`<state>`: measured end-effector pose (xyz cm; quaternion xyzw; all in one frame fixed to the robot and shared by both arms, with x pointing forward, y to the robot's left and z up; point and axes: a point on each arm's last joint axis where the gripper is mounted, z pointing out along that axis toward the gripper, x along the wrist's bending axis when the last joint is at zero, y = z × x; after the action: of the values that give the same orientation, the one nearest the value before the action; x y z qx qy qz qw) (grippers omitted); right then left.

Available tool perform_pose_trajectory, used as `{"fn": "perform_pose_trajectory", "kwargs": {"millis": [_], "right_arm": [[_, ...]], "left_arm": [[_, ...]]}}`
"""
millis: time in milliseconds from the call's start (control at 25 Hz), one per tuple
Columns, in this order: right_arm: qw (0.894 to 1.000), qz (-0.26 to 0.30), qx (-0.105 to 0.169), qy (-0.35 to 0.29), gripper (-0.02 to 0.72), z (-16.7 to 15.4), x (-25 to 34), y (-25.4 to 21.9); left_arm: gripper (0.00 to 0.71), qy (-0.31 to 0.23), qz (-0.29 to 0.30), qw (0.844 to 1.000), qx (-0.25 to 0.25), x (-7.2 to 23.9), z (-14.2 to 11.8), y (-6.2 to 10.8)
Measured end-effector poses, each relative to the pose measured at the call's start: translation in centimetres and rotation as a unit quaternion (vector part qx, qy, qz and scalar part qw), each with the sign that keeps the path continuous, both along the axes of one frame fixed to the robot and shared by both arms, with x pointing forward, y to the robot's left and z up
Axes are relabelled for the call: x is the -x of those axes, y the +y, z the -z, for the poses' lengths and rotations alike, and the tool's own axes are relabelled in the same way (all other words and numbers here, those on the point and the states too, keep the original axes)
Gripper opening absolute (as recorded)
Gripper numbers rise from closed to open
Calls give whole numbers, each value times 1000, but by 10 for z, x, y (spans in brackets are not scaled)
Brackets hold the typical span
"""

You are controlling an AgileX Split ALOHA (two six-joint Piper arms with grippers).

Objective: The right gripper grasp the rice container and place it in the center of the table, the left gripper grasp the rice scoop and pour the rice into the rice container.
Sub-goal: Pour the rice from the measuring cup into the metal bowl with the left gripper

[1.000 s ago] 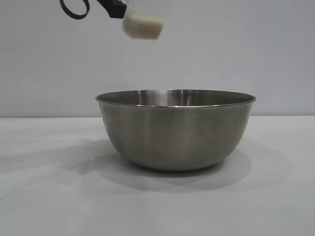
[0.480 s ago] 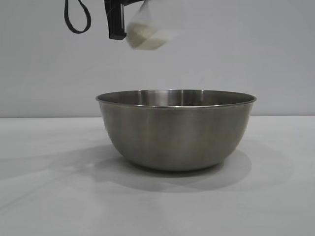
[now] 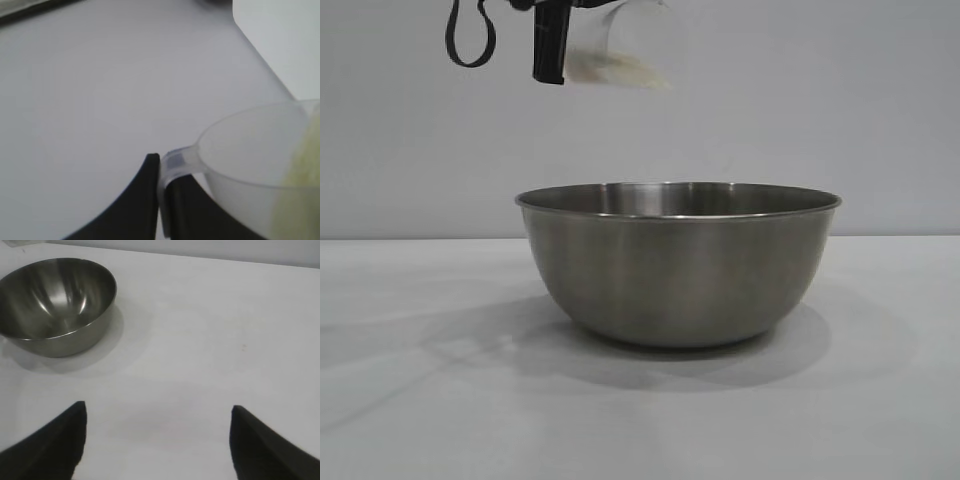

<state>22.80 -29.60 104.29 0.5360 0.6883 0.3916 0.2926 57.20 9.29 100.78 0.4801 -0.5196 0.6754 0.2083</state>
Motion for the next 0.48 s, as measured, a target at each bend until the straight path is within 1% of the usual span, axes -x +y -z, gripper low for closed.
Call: {"fn": "perform_pose_trajectory", "kwargs": {"millis": [480], "right_arm": [[1000, 0, 0, 0, 540, 0, 0, 0]], "left_arm": [[0, -66, 8, 997, -34, 2, 0, -2]]}}
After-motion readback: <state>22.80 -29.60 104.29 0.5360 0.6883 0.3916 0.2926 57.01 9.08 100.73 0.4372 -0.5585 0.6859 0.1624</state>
